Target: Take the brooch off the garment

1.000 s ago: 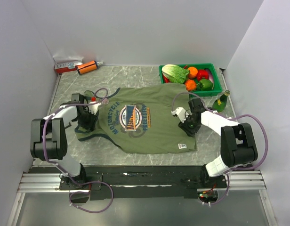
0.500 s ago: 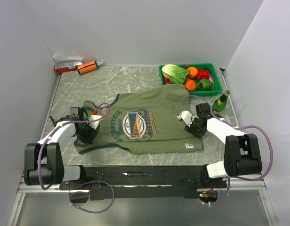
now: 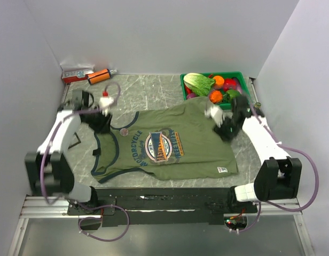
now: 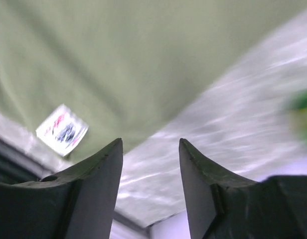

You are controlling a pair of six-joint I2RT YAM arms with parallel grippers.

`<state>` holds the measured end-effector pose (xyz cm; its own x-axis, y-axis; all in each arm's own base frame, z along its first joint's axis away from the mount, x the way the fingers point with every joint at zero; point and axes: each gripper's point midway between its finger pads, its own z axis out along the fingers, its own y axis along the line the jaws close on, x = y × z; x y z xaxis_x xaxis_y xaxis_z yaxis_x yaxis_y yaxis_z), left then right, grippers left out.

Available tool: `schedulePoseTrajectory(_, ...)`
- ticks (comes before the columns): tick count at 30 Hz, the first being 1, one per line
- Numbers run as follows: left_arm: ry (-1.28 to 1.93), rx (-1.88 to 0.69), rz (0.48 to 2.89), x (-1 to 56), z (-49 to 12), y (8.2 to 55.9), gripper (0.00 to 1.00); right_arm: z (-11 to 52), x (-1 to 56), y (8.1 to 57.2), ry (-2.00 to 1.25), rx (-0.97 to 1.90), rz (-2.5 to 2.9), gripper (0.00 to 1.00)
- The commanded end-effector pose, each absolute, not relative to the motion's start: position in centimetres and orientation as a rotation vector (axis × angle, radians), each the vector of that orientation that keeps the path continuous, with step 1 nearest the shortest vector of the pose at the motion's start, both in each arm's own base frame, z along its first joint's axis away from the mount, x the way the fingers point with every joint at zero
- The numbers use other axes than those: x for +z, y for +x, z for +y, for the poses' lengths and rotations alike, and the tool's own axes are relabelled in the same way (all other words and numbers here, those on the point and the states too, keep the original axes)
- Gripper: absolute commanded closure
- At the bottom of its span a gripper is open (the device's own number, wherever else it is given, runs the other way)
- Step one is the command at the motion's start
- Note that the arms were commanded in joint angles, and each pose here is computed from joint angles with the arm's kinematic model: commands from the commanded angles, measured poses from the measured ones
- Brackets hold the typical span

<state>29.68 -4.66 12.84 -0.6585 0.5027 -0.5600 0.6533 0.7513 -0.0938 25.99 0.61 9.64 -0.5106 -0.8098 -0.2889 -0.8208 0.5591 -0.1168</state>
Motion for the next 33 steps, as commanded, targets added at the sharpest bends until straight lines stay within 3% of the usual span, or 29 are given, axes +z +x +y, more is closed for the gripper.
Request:
schedulePoseTrajectory(1, 0.714, -0.605, 2.384, 14.1, -7.5, 36.2, 0.56, 7.1, 16.5, 30.0, -1.249, 0.304, 2.298, 0.43)
schedulePoseTrajectory(5, 0.620, -0.688, 2.474, 12.7, -8.1, 39.4, 0.60, 11.7, 17.8, 31.8, -1.189, 0.475, 2.237, 0.43)
schedulePoseTrajectory(10, 0.444, -0.675, 2.577, 10.9, -8.2, 40.7, 0.58, 16.4, 17.2, 34.5, -0.980, 0.575, 2.257, 0.43)
schedulePoseTrajectory(14, 0.296, -0.719, 2.591, 9.9, -8.7, 40.0, 0.59, 16.4, 17.3, 36.6, -0.759, 0.473, 2.332, 0.42)
schedulePoseTrajectory(20, 0.123, -0.686, 2.630, 8.3, -8.4, 41.4, 0.61, 17.3, 18.3, 37.4, -0.815, 0.515, 2.348, 0.41)
schedulePoseTrajectory(33, 0.143, -0.760, 2.771, 3.9, -10.2, 39.0, 0.65, 18.4, 18.1, 37.9, -0.786, 0.597, 2.346, 0.41)
